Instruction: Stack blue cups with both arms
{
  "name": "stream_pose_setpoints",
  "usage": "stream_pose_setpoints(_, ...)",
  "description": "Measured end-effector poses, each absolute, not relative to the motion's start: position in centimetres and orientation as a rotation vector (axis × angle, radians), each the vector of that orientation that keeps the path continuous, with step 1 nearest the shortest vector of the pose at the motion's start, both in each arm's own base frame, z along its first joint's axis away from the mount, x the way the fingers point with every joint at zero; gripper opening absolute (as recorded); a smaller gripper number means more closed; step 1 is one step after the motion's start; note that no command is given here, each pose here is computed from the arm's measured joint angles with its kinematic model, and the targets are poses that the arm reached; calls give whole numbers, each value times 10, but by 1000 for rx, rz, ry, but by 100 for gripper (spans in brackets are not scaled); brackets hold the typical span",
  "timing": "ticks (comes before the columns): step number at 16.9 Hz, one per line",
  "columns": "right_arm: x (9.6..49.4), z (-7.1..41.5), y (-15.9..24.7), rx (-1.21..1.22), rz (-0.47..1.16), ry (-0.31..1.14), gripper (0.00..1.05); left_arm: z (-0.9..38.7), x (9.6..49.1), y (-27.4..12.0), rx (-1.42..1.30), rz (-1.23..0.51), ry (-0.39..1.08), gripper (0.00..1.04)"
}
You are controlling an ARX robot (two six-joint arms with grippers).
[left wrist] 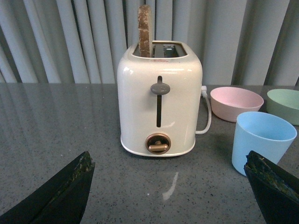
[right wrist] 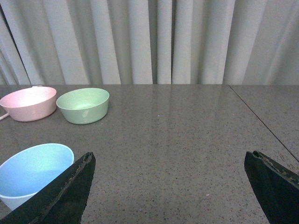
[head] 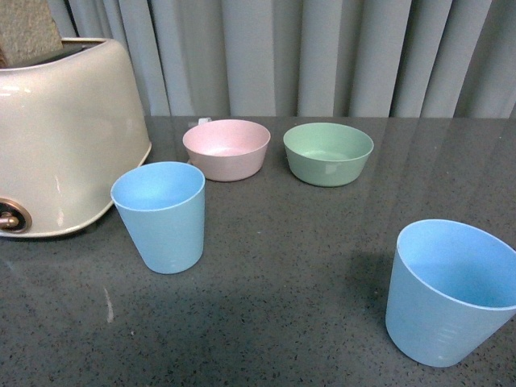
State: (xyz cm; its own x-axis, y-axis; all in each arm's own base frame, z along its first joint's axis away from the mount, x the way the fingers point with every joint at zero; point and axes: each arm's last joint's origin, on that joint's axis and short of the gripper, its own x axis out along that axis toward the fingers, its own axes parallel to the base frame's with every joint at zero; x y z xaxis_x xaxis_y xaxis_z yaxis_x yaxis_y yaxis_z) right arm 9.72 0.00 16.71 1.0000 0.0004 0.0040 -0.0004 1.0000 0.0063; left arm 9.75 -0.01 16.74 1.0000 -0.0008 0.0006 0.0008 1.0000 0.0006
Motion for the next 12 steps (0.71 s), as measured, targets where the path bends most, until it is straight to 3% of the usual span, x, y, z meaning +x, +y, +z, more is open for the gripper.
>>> stream_pose_setpoints(12,97,167,0,6,0,-4,98,167,97,0,0,-1,0,98)
